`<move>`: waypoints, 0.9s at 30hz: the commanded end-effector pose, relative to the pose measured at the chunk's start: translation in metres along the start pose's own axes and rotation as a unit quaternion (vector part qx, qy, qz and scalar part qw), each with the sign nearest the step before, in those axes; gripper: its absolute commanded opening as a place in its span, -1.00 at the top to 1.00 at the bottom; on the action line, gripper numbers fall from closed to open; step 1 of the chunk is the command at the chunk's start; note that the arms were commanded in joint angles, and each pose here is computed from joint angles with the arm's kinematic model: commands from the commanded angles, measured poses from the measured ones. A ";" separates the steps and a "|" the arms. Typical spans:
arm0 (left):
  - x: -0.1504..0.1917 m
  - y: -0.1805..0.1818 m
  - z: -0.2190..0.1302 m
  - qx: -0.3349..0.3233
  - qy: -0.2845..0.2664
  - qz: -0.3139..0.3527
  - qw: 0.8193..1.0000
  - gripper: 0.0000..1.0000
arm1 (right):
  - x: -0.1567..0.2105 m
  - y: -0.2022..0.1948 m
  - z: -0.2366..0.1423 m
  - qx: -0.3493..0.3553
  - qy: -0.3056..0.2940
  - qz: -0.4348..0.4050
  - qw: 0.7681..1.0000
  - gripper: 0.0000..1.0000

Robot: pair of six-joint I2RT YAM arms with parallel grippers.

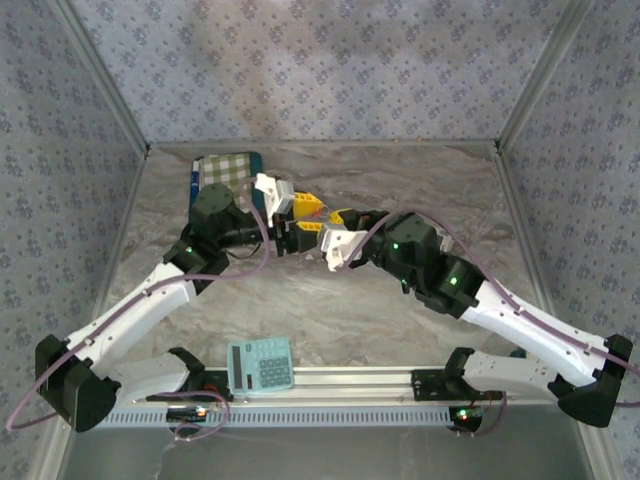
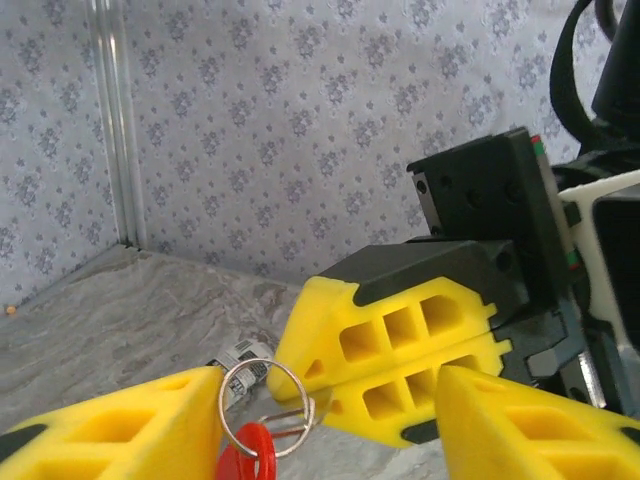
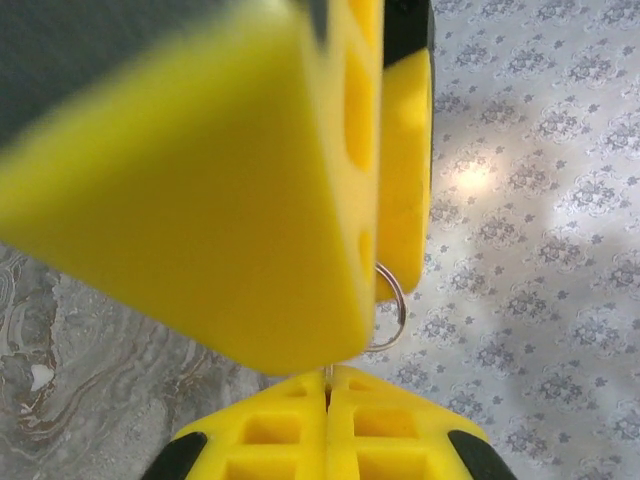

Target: Remove the keys from the keyring

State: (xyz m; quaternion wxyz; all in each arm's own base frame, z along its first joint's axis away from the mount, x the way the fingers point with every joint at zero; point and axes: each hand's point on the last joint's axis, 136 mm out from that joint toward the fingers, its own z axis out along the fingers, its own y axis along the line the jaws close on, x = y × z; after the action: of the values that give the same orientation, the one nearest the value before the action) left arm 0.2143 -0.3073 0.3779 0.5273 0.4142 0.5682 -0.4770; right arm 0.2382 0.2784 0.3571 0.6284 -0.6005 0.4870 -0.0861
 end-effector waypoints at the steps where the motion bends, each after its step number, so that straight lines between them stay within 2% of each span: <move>1: -0.017 -0.002 -0.012 -0.027 -0.032 0.028 0.999 -0.27 | -0.010 -0.022 -0.011 0.030 -0.027 0.040 0.998 1.00; 8: -0.021 0.011 -0.032 -0.087 -0.044 0.027 0.995 -0.32 | -0.012 -0.035 -0.026 0.049 -0.052 0.053 0.996 1.00; 15: -0.039 0.033 -0.053 -0.146 -0.060 0.014 0.987 -0.33 | -0.011 -0.026 -0.041 0.015 -0.080 0.082 0.993 1.00; 20: -0.057 0.037 -0.052 -0.123 -0.059 0.010 0.991 -0.34 | -0.013 -0.024 -0.045 0.010 -0.097 0.105 0.990 1.00; 27: -0.060 0.021 -0.035 -0.052 -0.017 0.054 0.997 -0.27 | -0.012 -0.026 -0.049 0.003 -0.101 0.133 0.986 1.00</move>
State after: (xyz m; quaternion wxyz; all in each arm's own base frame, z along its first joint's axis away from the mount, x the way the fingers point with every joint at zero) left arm 0.2503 -0.2593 0.4275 0.5949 0.3570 0.5854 -0.4195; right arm 0.2157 0.2489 0.3893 0.6783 -0.5459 0.4910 0.0295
